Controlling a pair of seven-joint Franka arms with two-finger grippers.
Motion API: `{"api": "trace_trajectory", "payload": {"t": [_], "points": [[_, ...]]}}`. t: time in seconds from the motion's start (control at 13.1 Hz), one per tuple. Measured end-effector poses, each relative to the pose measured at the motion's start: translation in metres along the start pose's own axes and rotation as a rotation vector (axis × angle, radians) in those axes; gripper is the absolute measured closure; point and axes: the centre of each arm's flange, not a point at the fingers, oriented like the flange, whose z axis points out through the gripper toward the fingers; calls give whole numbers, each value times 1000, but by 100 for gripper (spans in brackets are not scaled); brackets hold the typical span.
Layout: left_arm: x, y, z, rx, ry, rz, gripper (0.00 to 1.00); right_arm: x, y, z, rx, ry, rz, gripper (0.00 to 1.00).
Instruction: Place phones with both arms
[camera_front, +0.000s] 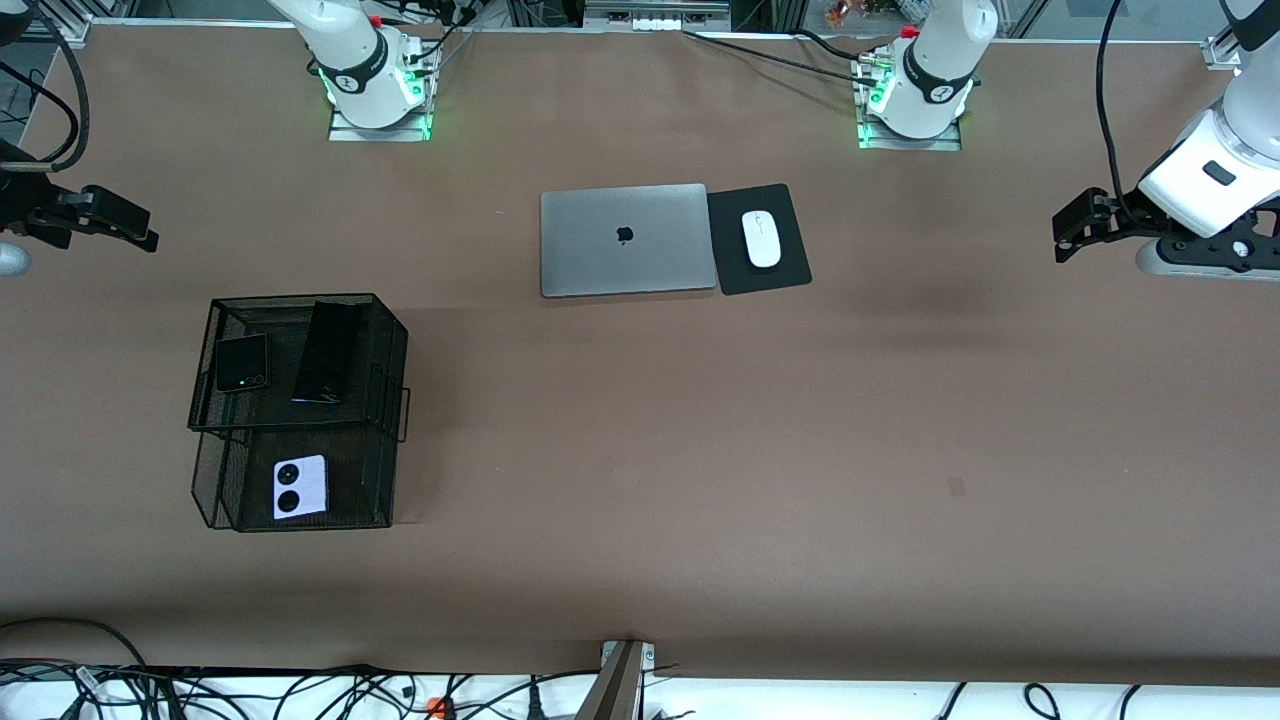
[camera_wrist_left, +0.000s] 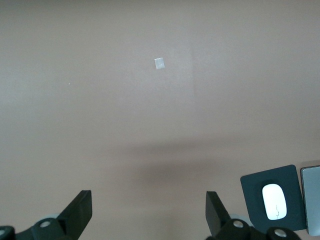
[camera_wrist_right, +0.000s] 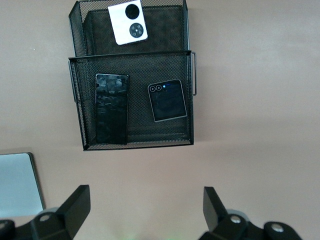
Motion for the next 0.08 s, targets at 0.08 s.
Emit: {"api": "trace_trajectory", "payload": {"t": [0.08], "points": [[0,0,0,0,0,0,0,0,0,1,0,0,0,0]]}}
